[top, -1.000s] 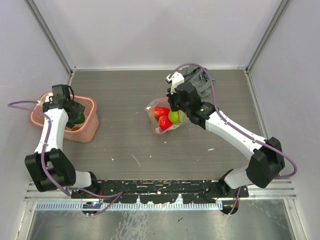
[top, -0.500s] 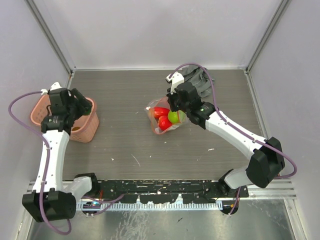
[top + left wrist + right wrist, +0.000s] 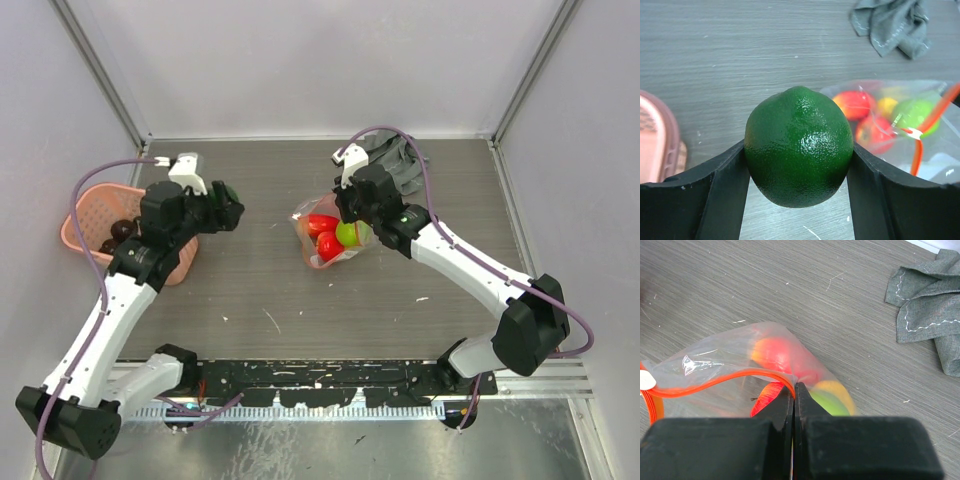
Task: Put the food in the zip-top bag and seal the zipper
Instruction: Pick up the fake fruit from the bin, then place the fake fruit in the zipper food storage bag.
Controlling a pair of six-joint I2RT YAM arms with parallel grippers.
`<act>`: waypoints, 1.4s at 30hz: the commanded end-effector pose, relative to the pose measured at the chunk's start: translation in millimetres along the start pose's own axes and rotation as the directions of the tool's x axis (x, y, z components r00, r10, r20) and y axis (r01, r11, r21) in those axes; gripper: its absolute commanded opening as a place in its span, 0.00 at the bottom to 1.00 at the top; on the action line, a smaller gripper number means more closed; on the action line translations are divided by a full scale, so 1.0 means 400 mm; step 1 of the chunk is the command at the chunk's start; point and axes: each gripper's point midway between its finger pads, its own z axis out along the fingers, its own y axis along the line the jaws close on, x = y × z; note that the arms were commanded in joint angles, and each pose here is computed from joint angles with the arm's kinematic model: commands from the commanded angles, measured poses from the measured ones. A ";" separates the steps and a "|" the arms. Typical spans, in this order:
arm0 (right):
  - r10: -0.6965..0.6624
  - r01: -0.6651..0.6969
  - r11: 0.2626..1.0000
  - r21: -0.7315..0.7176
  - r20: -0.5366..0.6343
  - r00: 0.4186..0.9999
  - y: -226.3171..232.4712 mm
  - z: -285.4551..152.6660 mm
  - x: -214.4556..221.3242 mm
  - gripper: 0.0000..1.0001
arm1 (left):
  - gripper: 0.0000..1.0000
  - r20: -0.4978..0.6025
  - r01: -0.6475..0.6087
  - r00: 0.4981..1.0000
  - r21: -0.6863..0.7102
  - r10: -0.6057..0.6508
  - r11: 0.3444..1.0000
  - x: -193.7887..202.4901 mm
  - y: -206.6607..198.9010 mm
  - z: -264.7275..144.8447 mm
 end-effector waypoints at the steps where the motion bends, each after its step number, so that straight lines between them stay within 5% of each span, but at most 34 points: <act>1: 0.019 -0.019 1.000 -0.001 0.097 0.995 -0.003 -0.028 -0.078 0.01 | 0.18 0.172 -0.159 0.976 0.159 0.131 0.974 -0.070 -0.110 -0.019; 15: 0.014 -0.015 1.000 0.004 0.085 0.996 -0.005 -0.021 -0.070 0.01 | 0.17 0.448 -0.599 0.795 0.476 0.408 0.645 0.010 -0.429 -0.072; 22: 0.015 -0.015 1.000 0.005 0.085 0.996 -0.005 -0.022 -0.069 0.01 | 0.16 0.557 -0.774 0.627 0.527 0.544 0.352 0.102 -0.559 -0.072; 25: 0.015 -0.015 1.000 0.008 0.084 0.996 -0.008 -0.023 -0.069 0.01 | 0.11 0.579 -0.804 0.579 0.523 0.574 0.284 0.124 -0.586 -0.051; 34: 0.014 -0.014 1.000 0.007 0.085 0.996 -0.007 -0.024 -0.069 0.01 | 0.13 0.563 -0.852 0.495 0.465 0.662 0.241 0.155 -0.583 0.041; 42: 0.013 -0.014 1.000 0.006 0.084 0.996 -0.007 -0.024 -0.068 0.01 | 0.19 0.443 -0.852 0.498 0.411 0.745 0.325 0.195 -0.529 0.133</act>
